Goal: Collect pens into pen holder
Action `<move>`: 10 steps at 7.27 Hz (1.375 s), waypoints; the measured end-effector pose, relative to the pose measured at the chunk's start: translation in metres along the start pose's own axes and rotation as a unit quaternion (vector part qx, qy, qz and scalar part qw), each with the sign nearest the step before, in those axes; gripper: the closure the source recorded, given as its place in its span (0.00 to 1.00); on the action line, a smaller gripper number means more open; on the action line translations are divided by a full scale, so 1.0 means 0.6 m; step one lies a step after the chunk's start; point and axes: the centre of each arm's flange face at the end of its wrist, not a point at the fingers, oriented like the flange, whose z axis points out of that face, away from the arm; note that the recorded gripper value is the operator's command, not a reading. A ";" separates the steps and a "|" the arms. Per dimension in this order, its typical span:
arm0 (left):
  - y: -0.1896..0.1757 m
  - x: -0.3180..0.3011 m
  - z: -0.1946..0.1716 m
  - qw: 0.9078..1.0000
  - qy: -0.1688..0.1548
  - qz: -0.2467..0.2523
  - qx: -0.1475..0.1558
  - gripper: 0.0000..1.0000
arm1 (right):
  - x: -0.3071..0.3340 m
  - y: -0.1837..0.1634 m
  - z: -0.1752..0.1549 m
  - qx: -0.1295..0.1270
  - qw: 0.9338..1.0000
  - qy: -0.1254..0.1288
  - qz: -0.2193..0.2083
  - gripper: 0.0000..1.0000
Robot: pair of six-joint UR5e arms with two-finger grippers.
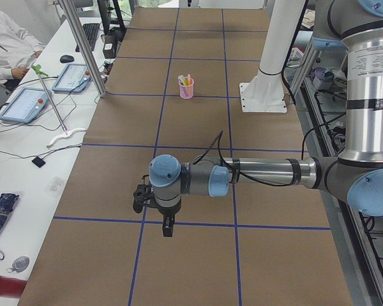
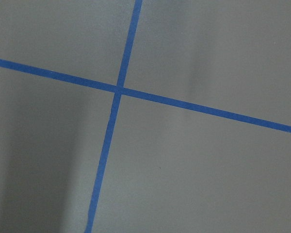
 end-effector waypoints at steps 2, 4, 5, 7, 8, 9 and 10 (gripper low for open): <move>0.007 -0.004 0.004 1.000 0.000 -0.002 -0.003 0.00 | 0.001 0.001 0.002 -0.001 1.000 0.000 0.001 0.01; 0.021 -0.010 0.011 1.000 0.000 -0.007 -0.008 0.00 | 0.001 0.001 0.002 -0.001 1.000 0.000 0.001 0.01; 0.026 -0.011 0.012 1.000 0.000 -0.007 -0.008 0.00 | 0.002 0.002 0.003 -0.002 1.000 0.000 0.001 0.01; 0.030 -0.011 0.012 1.000 0.000 -0.008 -0.009 0.00 | 0.004 0.003 0.007 -0.004 1.000 0.000 0.002 0.01; 0.030 -0.010 0.012 1.000 0.000 -0.008 -0.009 0.00 | 0.006 0.004 0.009 -0.005 1.000 0.000 0.003 0.01; 0.030 -0.010 0.012 1.000 0.001 -0.008 -0.008 0.00 | 0.007 0.005 0.011 -0.006 1.000 0.000 0.004 0.01; 0.030 -0.010 0.011 1.000 0.001 -0.007 -0.008 0.00 | 0.008 0.005 0.012 -0.007 1.000 0.000 0.004 0.01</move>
